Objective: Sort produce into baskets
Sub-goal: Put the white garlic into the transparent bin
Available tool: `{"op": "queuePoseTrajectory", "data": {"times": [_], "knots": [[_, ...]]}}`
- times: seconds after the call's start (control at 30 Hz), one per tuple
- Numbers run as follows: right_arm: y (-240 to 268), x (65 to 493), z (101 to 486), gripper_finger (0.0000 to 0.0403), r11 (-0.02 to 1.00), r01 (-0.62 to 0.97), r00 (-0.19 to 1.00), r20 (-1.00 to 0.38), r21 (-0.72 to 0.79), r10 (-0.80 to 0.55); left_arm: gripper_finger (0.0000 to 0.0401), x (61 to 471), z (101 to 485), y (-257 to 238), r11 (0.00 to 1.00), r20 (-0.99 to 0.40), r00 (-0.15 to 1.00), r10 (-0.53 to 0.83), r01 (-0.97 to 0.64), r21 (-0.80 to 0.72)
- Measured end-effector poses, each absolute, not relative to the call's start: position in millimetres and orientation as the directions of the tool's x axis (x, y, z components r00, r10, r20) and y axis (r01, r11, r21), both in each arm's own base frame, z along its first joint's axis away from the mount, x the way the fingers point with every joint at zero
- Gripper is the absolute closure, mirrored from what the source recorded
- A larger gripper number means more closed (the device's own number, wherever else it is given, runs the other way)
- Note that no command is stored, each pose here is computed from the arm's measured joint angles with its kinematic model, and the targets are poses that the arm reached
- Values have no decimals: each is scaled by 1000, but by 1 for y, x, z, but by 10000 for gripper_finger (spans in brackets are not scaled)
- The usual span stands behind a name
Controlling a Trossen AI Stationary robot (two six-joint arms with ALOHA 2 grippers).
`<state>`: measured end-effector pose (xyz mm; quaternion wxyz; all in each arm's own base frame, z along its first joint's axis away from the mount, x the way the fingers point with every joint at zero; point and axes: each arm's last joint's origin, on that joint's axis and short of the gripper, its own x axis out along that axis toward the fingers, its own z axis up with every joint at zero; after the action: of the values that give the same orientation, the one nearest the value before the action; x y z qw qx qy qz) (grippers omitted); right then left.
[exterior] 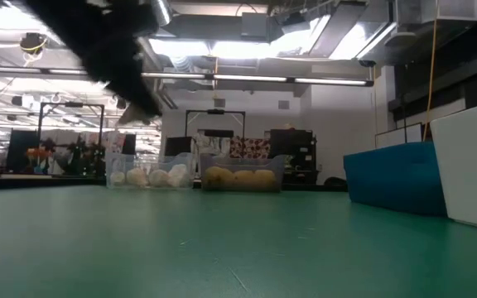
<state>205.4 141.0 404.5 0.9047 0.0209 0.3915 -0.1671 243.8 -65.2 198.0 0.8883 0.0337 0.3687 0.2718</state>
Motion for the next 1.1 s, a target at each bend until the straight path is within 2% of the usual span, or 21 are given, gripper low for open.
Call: {"op": "queuePoseTrajectory", "data": {"times": [0.13,0.27,0.53,0.67,0.9,1.1], "knots": [[141,205,405,173,943,320,639,-714,-94,-287,233,233,235,-15,791,-561,577,594,-546,277],[141,206,405,173,943,321,641,-712,-90,-286,233,211,262,35,693,-505,512,695,-665,279],[141,206,405,173,941,328,640,-713,-84,-287,233,180,270,116,537,-524,382,761,-825,178],[141,206,405,173,941,328,640,-713,-84,-287,233,179,255,141,547,-533,413,738,-829,114],[141,206,405,173,942,326,639,-715,-82,-283,232,186,232,162,537,-530,381,758,-825,175],[141,205,405,173,943,324,637,-719,-79,-279,232,189,222,165,587,-573,380,726,-778,226]]}}
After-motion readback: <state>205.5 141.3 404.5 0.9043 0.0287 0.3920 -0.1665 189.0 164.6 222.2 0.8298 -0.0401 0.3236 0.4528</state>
